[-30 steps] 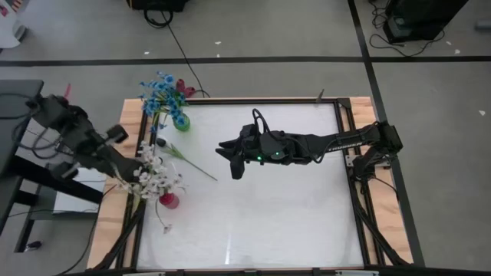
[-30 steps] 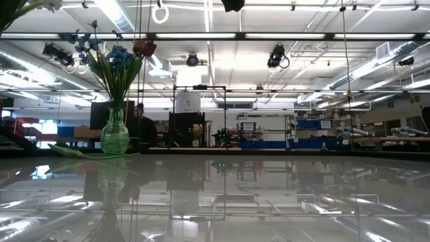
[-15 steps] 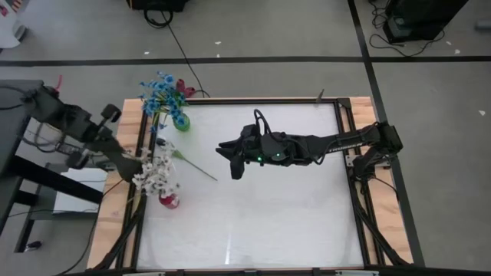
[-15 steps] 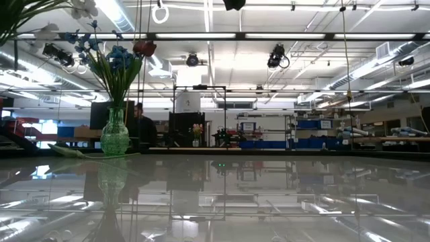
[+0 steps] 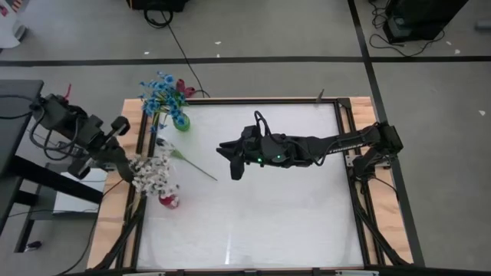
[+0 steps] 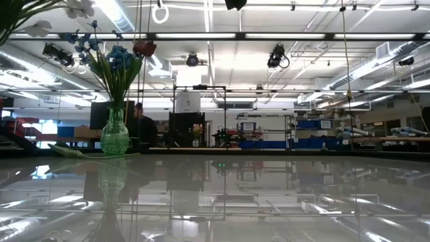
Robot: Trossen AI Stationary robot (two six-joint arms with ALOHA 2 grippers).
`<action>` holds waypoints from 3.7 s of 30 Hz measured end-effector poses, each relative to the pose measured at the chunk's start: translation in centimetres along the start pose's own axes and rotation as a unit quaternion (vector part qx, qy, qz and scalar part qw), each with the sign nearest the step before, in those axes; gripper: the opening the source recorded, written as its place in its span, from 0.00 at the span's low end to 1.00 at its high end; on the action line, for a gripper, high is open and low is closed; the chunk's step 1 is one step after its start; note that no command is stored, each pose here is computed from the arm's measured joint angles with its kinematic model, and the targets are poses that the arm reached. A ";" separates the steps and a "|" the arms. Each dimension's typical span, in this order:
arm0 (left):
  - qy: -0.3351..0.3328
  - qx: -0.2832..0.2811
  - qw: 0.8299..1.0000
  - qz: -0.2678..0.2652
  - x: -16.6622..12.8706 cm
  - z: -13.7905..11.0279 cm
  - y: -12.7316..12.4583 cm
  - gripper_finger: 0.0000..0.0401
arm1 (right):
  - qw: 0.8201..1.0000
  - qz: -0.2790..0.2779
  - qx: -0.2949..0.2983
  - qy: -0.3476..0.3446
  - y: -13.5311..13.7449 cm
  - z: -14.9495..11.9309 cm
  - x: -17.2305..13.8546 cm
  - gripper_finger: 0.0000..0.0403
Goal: Sort flowers into vase by color
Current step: Put the right black tulip into the red vase
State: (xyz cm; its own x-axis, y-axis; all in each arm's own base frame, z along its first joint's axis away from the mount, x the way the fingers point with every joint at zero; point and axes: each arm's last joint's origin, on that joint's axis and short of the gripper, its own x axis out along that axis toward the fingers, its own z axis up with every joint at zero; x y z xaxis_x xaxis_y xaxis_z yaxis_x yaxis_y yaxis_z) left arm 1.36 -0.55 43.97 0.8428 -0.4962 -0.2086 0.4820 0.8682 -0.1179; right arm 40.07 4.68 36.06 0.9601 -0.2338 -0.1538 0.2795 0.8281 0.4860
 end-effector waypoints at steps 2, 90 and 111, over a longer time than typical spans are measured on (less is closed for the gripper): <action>-0.011 0.006 1.000 -0.005 0.4 -0.1 -0.1 0.02 | 1.000 0.000 -0.001 0.000 0.0 0.0 0.0 0.29; 0.235 0.190 0.943 -0.140 14.8 4.7 -3.6 0.02 | 0.999 0.020 -0.047 0.019 3.7 -2.7 -2.1 0.27; 0.251 0.174 0.943 -0.133 15.5 4.3 -3.6 0.02 | 0.998 0.020 -0.053 0.019 3.7 -2.7 -2.1 0.27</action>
State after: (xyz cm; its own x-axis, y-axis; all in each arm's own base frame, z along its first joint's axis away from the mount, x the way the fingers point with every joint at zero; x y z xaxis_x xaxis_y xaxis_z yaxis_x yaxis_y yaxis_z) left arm 13.68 -11.39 45.29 0.5026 -0.5577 -0.6605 0.7837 0.6165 0.0757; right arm 39.07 9.63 35.84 0.9685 -0.1823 -0.1697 0.2367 0.8856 0.3995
